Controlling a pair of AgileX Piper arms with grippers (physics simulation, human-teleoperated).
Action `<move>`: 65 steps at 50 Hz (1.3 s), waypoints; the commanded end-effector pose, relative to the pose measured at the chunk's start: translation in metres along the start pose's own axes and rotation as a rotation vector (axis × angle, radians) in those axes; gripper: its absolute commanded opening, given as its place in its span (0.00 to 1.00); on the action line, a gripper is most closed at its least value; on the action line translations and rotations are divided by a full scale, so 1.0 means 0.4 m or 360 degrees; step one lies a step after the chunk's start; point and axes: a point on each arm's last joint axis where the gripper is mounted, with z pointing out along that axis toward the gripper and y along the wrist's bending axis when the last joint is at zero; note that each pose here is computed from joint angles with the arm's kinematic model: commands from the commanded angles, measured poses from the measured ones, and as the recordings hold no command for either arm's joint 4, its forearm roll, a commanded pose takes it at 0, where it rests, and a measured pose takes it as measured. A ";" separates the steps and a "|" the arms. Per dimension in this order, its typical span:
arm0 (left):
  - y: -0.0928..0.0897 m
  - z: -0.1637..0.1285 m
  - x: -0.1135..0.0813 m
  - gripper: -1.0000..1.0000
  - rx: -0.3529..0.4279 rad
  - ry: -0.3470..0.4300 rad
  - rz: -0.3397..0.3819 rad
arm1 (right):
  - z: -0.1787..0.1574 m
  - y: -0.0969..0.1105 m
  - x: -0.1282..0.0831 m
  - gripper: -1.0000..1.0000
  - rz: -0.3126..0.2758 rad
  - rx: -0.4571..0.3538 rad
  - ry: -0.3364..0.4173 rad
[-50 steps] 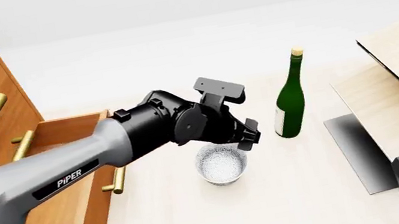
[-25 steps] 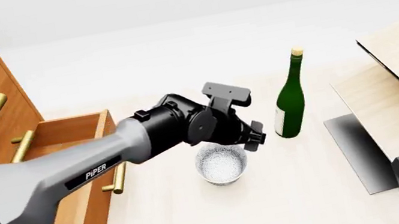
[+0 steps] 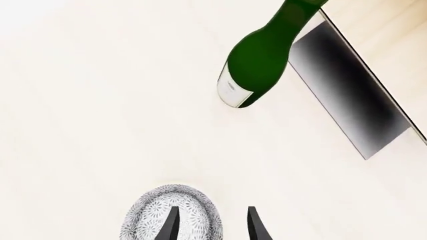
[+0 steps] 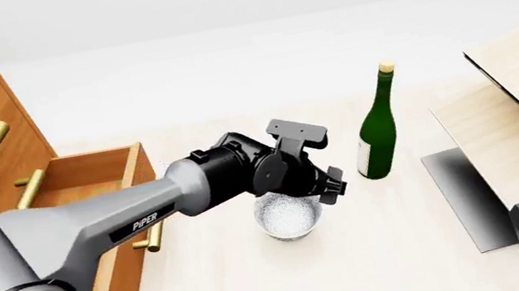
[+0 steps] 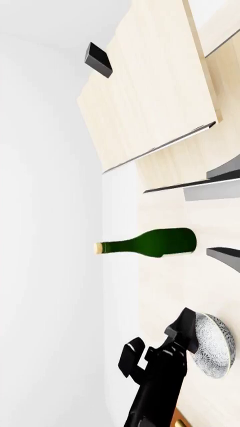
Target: Put the bowl in the bottom drawer of the cabinet.
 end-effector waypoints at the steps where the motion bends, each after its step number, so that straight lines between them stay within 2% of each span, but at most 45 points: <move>1: -0.005 0.030 0.023 1.00 0.0002 0.0031 -0.0029 | 0.000 0.000 0.000 1.00 0.0000 0.0000 0.0000; 6: -0.009 0.030 0.026 1.00 0.0005 0.0034 -0.0040 | 0.000 0.000 0.000 1.00 0.0000 0.0000 0.0000; 13: -0.020 0.043 0.054 1.00 0.0019 0.0040 -0.0057 | 0.000 0.000 0.000 1.00 0.0000 0.0000 0.0000; 15: -0.020 0.036 0.047 1.00 0.0018 0.0036 -0.0060 | 0.000 0.000 0.000 1.00 0.0000 0.0000 0.0000; 22: -0.021 0.051 0.069 1.00 0.0022 0.0042 -0.0076 | 0.000 0.000 0.000 1.00 0.0000 0.0000 0.0000; 41: -0.023 0.066 0.090 1.00 0.0029 0.0036 -0.0124 | 0.000 0.000 0.000 1.00 0.0000 0.0000 0.0000; 52: 0.004 0.076 0.081 1.00 0.0004 0.0031 -0.0146 | 0.000 0.000 0.000 1.00 0.0000 0.0000 0.0000; 65: 0.012 0.091 0.097 1.00 -0.0003 0.0036 -0.0176 | 0.000 0.000 0.000 1.00 0.0000 0.0000 0.0001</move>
